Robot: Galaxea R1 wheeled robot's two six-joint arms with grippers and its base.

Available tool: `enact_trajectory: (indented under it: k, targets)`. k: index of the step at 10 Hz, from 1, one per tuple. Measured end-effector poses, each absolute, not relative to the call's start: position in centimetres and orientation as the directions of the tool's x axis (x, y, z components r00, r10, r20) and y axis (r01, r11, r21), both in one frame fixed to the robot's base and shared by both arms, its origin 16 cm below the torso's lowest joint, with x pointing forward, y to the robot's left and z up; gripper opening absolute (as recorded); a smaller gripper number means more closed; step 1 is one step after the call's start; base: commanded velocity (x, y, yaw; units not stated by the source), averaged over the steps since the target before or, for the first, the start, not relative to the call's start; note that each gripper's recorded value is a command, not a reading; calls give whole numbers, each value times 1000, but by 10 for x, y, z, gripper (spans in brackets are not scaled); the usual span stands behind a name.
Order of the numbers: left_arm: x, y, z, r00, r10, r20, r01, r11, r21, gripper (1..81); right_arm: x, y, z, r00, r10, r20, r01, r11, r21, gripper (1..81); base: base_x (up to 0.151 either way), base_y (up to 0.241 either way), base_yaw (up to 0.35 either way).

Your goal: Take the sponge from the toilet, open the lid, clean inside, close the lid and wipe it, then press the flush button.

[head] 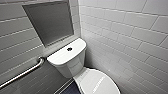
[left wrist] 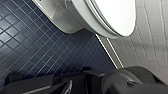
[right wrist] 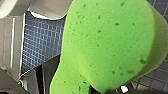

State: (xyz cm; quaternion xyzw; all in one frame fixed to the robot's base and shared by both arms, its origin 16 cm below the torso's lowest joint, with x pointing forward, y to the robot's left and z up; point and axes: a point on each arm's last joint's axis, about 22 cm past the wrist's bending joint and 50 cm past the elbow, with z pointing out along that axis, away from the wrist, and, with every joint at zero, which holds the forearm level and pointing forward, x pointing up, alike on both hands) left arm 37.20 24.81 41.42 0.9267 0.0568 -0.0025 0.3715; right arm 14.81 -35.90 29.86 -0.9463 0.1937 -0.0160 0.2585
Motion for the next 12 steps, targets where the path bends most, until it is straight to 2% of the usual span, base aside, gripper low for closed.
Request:
enact_trajectory:
  k: [2, 5, 9, 12]
  targets:
    - [281, 246, 401, 991, 35, -128, 113, -732, 672, 811, 167, -373, 315, 919, -392, -32, -351, -781, -516, 10, 0, 0, 0]
    - [180, 229, 388, 983, -30, -181, 102, -730, 676, 811, 209, -380, 341, 912, -411, 3, -341, -759, -555, 10, 0, 0, 0]
    - [123, 211, 336, 983, -56, -176, 73, -756, 650, 811, 344, -364, 363, 898, -421, 126, -246, -719, -650, 10, 0, 0, 0]
    - [93, 177, 309, 980, -73, -183, 65, -756, 651, 811, 457, -324, 389, 904, -377, 200, -130, -690, -712, 10, 0, 0, 0]
